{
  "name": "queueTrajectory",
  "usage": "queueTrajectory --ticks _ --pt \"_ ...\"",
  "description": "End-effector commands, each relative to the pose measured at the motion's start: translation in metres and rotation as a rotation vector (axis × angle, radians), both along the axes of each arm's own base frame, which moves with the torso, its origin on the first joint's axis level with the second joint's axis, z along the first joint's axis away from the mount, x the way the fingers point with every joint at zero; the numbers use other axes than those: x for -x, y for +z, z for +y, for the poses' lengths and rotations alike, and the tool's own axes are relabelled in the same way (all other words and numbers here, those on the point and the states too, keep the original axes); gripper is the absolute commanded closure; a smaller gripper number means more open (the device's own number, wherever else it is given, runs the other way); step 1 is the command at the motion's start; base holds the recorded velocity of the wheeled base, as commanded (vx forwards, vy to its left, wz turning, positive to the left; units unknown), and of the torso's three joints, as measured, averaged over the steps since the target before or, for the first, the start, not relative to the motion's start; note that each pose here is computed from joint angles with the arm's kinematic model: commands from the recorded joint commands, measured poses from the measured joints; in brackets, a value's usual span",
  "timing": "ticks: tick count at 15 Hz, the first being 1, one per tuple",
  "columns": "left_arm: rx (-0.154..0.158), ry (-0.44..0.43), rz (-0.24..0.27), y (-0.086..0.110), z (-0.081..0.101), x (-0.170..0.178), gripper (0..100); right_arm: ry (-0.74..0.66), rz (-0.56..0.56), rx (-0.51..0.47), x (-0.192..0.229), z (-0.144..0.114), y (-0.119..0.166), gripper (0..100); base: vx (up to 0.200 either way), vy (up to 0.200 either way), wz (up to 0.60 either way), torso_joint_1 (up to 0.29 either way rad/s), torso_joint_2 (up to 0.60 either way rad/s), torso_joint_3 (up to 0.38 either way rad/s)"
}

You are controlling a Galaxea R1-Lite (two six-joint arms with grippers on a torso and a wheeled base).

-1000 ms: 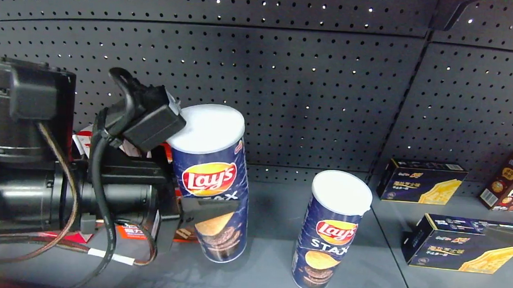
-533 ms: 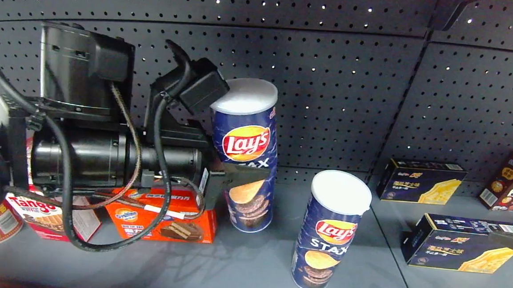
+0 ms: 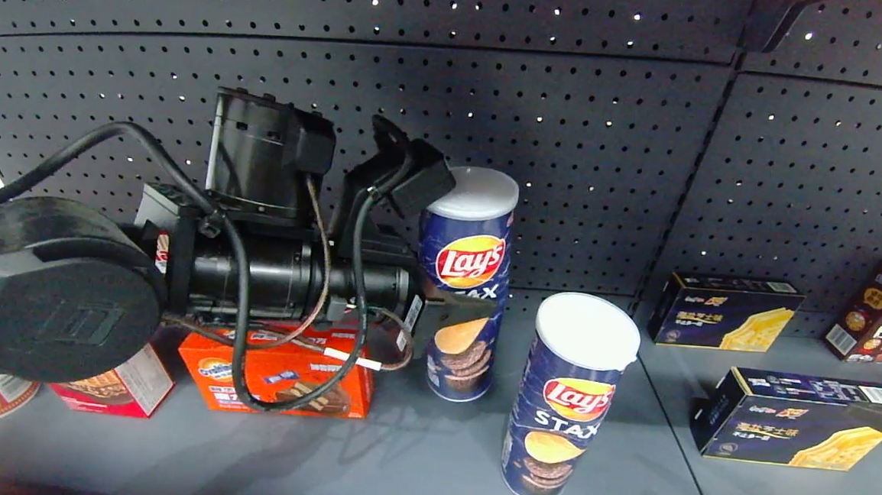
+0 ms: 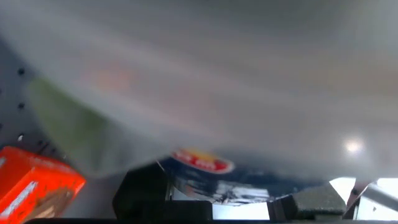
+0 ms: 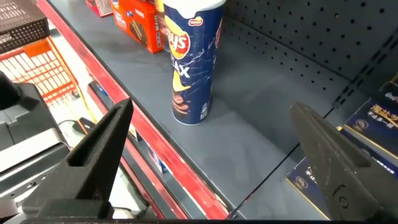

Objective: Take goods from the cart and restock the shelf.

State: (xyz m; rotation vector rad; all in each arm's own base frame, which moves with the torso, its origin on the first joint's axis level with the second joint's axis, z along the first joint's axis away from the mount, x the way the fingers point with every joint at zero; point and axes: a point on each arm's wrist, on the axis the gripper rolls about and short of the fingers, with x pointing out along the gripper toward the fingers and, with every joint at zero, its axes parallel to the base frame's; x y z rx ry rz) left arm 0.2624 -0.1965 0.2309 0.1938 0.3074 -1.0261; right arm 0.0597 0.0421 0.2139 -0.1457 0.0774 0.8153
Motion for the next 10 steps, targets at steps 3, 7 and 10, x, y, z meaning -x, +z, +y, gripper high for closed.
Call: queueTrajectory --ticks 3,7,10 --pt "-0.009 0.007 0.035 -0.015 -0.016 -0.024 100 -0.001 -0.009 -0.015 0.004 -0.002 0.001 0 0.0 0.0 0.0 0.0 0.0 0.0" --pt "0.004 0.009 0.018 -0.021 -0.022 -0.045 100 -0.024 -0.012 -0.016 0.005 -0.003 0.0 0 0.0 0.0 0.0 0.0 0.0 0.0" --pt "0.021 -0.018 0.005 -0.029 -0.024 -0.058 100 -0.024 -0.009 -0.014 0.005 -0.004 -0.002 0 0.0 0.0 0.0 0.0 0.0 0.0"
